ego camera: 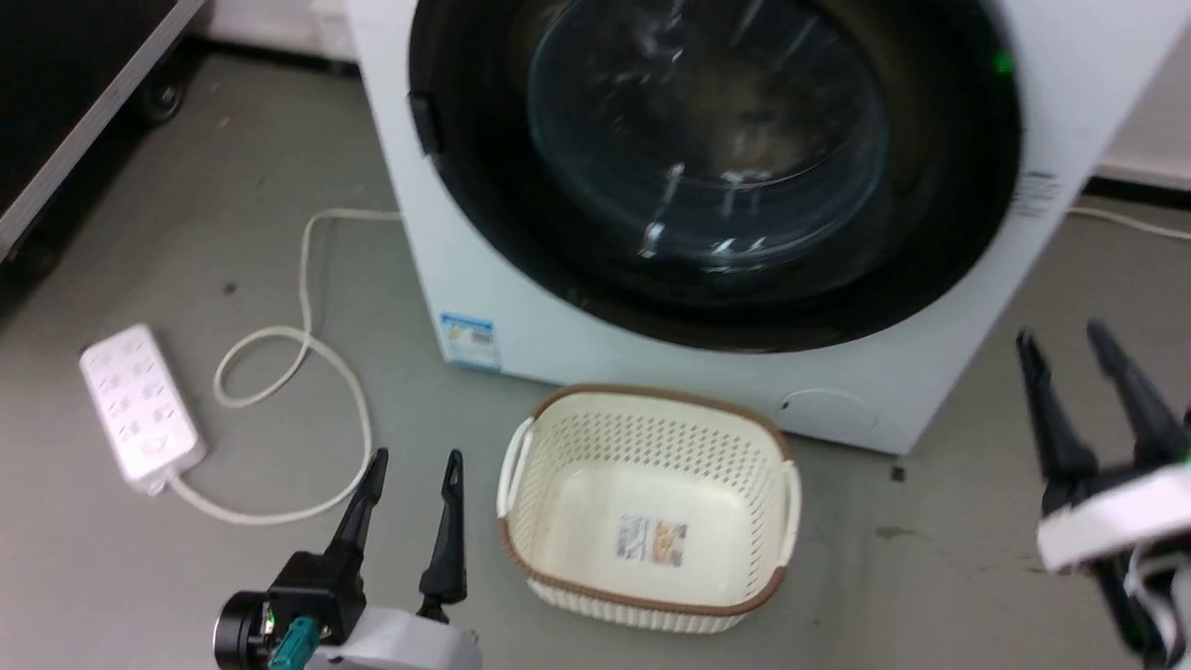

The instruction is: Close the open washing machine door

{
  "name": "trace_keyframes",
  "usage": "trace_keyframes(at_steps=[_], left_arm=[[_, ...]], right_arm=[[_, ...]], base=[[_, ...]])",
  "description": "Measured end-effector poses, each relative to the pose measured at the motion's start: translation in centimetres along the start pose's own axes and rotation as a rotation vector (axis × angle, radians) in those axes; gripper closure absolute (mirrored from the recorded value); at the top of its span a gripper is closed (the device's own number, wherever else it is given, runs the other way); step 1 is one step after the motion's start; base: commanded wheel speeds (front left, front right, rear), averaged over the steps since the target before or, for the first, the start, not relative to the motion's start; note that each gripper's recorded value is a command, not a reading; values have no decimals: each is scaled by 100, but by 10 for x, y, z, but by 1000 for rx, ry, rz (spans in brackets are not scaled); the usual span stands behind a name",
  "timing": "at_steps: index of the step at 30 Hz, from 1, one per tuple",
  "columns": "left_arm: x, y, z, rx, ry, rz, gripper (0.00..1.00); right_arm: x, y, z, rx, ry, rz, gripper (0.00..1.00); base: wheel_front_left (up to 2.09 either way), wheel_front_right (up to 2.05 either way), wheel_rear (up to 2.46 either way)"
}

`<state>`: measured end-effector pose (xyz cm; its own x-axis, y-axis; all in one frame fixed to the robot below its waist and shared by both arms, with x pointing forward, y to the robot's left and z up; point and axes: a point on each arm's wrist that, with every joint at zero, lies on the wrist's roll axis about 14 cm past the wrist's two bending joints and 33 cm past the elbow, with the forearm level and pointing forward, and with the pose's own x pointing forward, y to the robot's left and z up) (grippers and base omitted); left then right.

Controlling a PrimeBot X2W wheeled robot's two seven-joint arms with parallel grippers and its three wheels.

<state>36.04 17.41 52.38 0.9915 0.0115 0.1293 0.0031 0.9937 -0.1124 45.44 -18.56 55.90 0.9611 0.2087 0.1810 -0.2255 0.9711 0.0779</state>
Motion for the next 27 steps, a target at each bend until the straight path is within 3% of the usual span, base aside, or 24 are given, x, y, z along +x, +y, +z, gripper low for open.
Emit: trace_keyframes(at_steps=[10,23,24,27], left_arm=[[-6,-23,-4,8,12,-94,0],[-13,-28,-21,18,67,-111,0],[-13,-28,-21,18,68,-111,100],[-13,-28,-21,18,68,-111,100]], right_arm=[[-87,6,-13,-2,17,-136,0],[-100,13,-27,-27,62,-152,0],[-100,13,-27,-29,62,-151,100],[-100,14,-27,-29,62,-151,100]], base=[[0,0,0],[0,0,0],[0,0,0],[0,0,0]])
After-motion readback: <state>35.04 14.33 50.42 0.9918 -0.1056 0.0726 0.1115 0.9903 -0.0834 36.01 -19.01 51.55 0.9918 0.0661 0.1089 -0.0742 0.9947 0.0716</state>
